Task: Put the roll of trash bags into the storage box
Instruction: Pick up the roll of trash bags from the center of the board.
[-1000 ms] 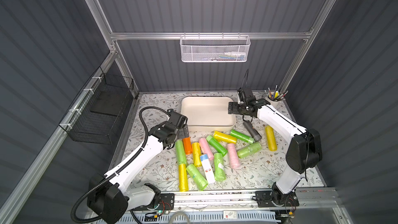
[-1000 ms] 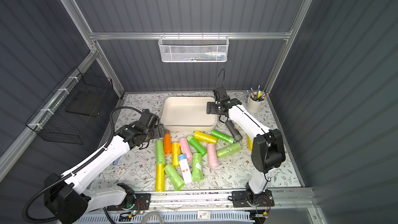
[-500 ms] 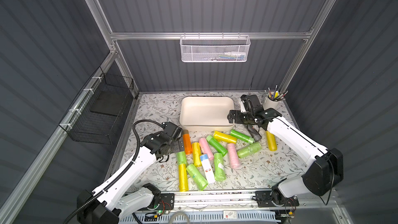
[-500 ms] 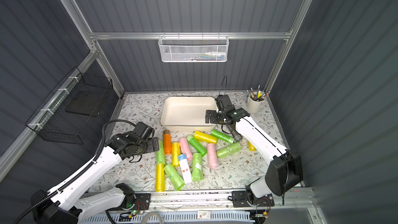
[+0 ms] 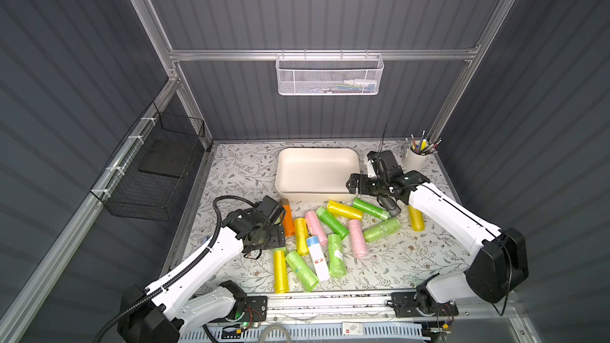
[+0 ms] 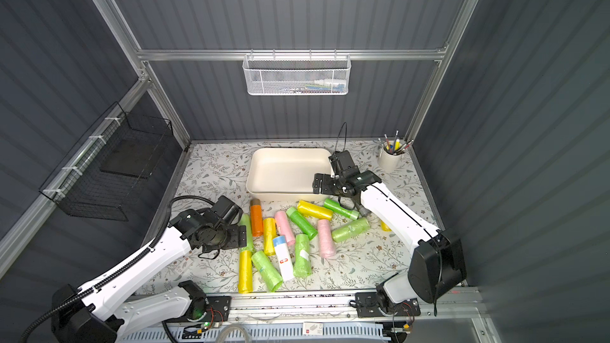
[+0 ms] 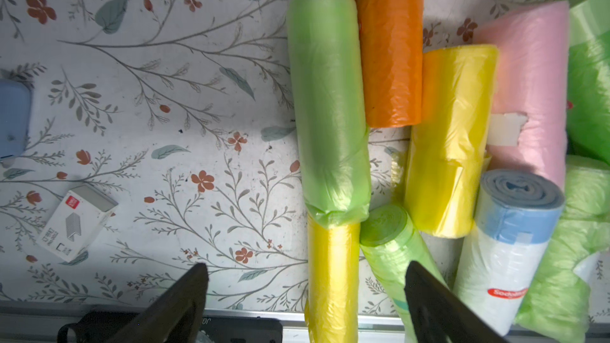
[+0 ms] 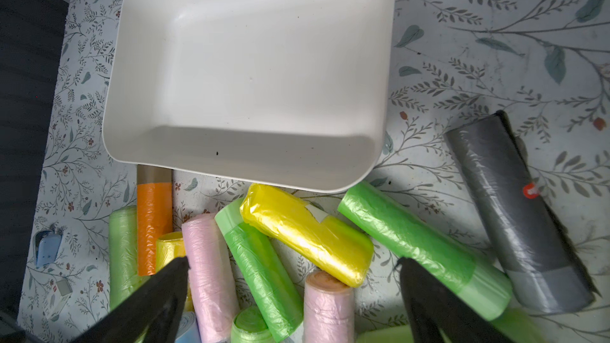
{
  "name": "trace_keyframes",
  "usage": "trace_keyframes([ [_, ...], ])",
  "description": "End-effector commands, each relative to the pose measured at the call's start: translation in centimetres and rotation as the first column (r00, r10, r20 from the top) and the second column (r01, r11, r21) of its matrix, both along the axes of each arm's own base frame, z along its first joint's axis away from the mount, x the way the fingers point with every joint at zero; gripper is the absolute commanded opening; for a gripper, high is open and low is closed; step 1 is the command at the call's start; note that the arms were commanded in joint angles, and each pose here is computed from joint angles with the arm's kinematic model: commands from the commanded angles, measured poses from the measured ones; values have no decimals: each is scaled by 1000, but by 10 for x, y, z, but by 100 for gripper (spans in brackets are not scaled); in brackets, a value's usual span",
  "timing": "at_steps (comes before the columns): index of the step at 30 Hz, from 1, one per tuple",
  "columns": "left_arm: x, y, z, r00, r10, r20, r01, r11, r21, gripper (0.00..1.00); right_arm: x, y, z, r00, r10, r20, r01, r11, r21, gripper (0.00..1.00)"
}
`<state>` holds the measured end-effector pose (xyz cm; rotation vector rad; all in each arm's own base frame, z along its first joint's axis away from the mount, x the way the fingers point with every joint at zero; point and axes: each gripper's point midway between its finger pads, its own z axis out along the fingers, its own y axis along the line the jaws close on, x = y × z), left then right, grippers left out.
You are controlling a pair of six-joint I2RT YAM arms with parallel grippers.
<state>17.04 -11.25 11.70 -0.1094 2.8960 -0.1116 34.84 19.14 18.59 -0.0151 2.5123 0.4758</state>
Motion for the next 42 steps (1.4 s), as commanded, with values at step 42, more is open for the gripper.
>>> trace_keyframes([
  [42, -57, -22, -86, 969, -76, -233, 67, 997, -49, 65, 3, -11, 14, 999, -14, 49, 17, 998, -58, 99],
])
